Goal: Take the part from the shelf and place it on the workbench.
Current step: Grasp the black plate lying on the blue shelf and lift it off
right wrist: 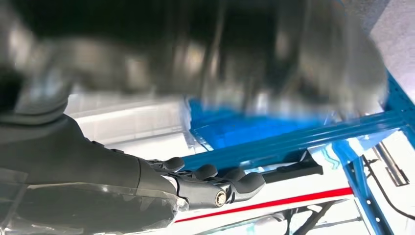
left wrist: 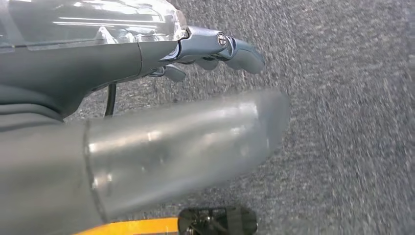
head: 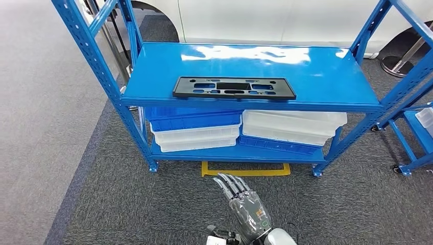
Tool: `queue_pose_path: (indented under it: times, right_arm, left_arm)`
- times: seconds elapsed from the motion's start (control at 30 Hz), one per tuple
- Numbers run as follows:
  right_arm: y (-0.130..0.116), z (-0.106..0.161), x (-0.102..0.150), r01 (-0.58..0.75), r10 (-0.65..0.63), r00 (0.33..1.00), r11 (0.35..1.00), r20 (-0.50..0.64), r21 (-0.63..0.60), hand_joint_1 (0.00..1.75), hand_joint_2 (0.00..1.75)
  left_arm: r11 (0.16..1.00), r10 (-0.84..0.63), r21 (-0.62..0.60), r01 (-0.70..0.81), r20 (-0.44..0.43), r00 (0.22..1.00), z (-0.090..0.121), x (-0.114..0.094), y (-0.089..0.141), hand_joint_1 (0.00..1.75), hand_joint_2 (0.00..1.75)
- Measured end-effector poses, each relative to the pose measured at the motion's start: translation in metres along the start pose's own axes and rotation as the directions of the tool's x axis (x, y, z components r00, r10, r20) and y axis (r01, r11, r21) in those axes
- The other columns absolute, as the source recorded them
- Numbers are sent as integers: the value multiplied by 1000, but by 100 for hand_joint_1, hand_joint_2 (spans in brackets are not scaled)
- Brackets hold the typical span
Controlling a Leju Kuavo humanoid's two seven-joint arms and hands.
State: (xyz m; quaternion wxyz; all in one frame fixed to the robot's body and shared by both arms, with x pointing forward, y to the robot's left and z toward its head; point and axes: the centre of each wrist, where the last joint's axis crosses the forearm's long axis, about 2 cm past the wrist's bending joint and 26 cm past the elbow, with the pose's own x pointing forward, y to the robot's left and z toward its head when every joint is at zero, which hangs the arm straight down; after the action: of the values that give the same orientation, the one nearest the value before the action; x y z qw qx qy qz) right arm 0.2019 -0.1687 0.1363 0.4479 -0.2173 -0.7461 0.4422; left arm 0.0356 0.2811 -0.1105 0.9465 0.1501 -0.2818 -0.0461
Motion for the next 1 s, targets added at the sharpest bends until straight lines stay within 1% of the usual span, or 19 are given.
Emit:
queue_pose_path:
  times: [0.07,0.2,0.47,0.7,0.77,0.87,1.0]
  right_arm:
    - [-1,-2,1,0,0,1000,1000,5,0,0,175]
    - [-1,-5,3,6,-6,1000,1000,14,-3,0,175]
    - [0,-7,4,8,-8,1000,1000,11,-2,0,175]
    - [-1,-8,4,-31,31,1000,999,3,-11,0,175]
    - [-2,-8,4,-125,124,992,992,-12,-35,0,175]
    - [-2,-11,3,-312,309,950,947,-46,-81,0,175]
    - [-3,-16,2,-400,395,916,910,-70,-110,0,175]
  left_arm:
    - [1000,4,-22,-4,-6,1000,-1,0,0,0,175]
    - [998,28,-53,-28,-12,1000,-2,1,4,0,0]
    - [999,26,-46,-27,-27,999,-4,-1,9,0,0]
    - [999,25,-48,-26,-31,999,-4,0,9,0,0]
    - [999,22,-48,-24,-31,999,-4,0,9,0,0]
    - [999,14,-46,-16,-32,999,-4,0,10,0,0]
    - [999,13,-47,-14,-32,999,-5,1,9,0,0]
